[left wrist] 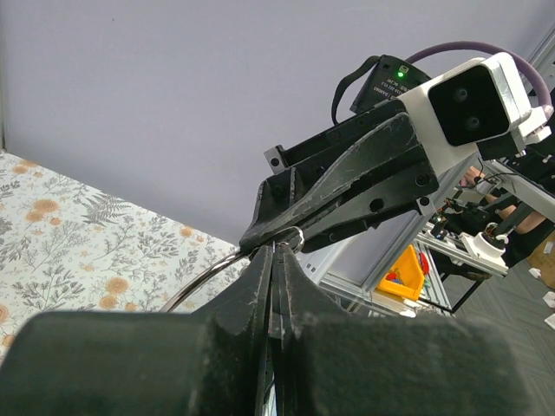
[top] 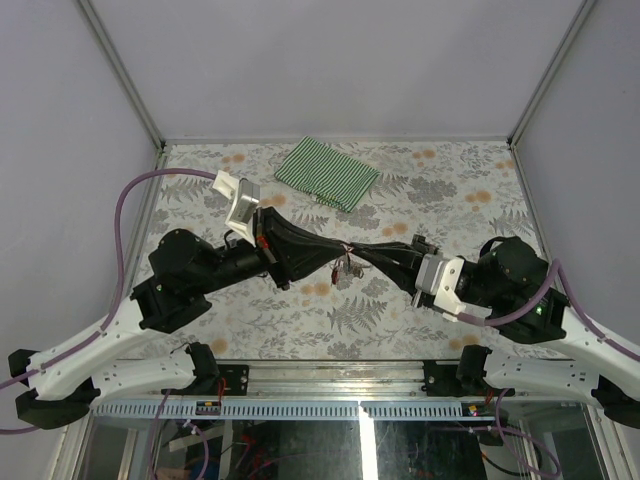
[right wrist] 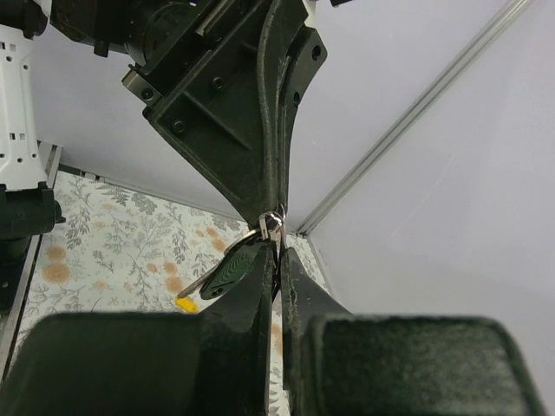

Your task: Put the keys on the keyring

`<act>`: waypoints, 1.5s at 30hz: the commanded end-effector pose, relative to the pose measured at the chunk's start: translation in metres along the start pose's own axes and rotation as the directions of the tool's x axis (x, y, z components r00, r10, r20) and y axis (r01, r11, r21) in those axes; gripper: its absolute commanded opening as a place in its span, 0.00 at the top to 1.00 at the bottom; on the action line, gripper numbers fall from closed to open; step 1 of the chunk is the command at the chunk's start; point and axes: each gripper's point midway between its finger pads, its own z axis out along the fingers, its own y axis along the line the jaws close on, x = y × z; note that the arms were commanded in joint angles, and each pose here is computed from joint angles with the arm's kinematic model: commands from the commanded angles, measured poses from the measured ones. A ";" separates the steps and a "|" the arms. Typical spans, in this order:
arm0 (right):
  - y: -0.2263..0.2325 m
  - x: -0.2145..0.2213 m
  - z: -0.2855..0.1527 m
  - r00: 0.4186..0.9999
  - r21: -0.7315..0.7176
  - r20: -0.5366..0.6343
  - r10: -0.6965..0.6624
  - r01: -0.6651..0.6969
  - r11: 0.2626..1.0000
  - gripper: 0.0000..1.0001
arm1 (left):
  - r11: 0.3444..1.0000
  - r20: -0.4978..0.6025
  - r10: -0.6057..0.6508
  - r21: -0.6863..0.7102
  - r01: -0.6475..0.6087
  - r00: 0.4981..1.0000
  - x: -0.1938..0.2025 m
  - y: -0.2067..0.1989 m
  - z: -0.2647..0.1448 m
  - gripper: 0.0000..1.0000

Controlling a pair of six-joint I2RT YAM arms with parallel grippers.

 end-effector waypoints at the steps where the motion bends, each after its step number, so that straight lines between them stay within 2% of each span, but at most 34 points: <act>1: -0.014 -0.036 -0.002 0.988 0.049 0.138 -0.067 0.061 0.997 1.00 | 0.999 0.061 0.005 0.041 -0.007 0.998 -0.014 -0.010 0.001 1.00; 25: -0.021 -0.042 -0.002 0.981 0.097 0.181 -0.070 0.053 0.994 1.00 | 0.994 0.027 -0.010 0.114 0.007 1.000 -0.007 -0.020 0.009 1.00; 45: -0.025 -0.031 -0.010 0.987 0.130 0.121 -0.110 0.094 0.987 1.00 | 0.989 0.043 -0.001 0.148 -0.006 0.999 -0.013 -0.027 0.008 1.00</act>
